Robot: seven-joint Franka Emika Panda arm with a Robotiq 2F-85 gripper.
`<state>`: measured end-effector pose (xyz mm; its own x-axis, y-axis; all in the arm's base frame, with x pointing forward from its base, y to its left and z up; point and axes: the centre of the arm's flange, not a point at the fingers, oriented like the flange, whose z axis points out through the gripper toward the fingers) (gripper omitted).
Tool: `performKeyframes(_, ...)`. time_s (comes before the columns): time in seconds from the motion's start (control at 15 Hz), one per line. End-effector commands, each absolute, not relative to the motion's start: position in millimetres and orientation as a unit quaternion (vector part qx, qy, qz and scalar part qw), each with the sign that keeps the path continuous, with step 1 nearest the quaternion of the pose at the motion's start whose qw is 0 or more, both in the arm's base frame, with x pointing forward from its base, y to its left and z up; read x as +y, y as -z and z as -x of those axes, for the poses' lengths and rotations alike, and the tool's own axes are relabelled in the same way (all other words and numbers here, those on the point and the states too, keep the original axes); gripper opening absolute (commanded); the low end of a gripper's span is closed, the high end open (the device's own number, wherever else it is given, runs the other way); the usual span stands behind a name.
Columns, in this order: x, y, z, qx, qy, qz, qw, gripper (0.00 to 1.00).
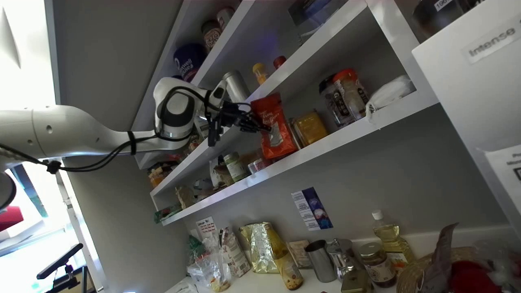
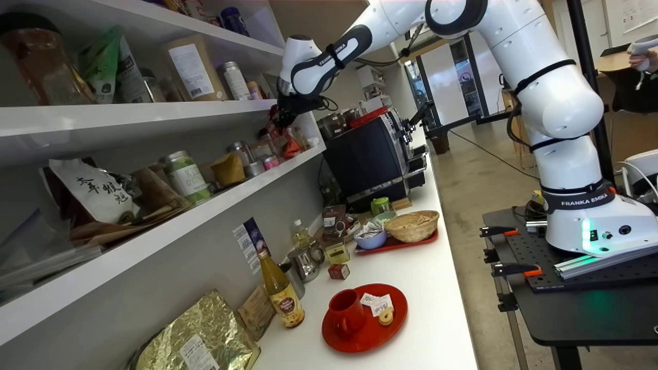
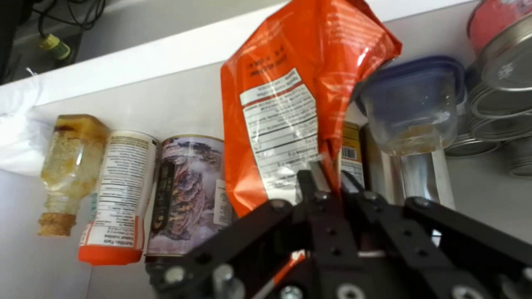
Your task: Remove the orange packet from the shelf
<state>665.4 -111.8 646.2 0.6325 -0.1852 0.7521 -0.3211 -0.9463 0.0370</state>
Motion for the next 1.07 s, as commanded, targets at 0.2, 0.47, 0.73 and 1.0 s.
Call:
performKeyframes(0.2, -75.1, -649.0, -532.5, -0.122, -0.338, -0.929, 0.083, 0.01)
performKeyframes(0.47, -11.8, -619.2, -492.1, -0.053, -0.319, -0.946, 0.035, 0.01)
performKeyframes(0.73, 91.8, -567.3, -473.8, 0.045, -0.285, -0.957, -0.021, 0.01)
performKeyframes(1.0, 195.5, -519.3, -457.3, 0.134, -0.252, -0.957, -0.06, 0.01)
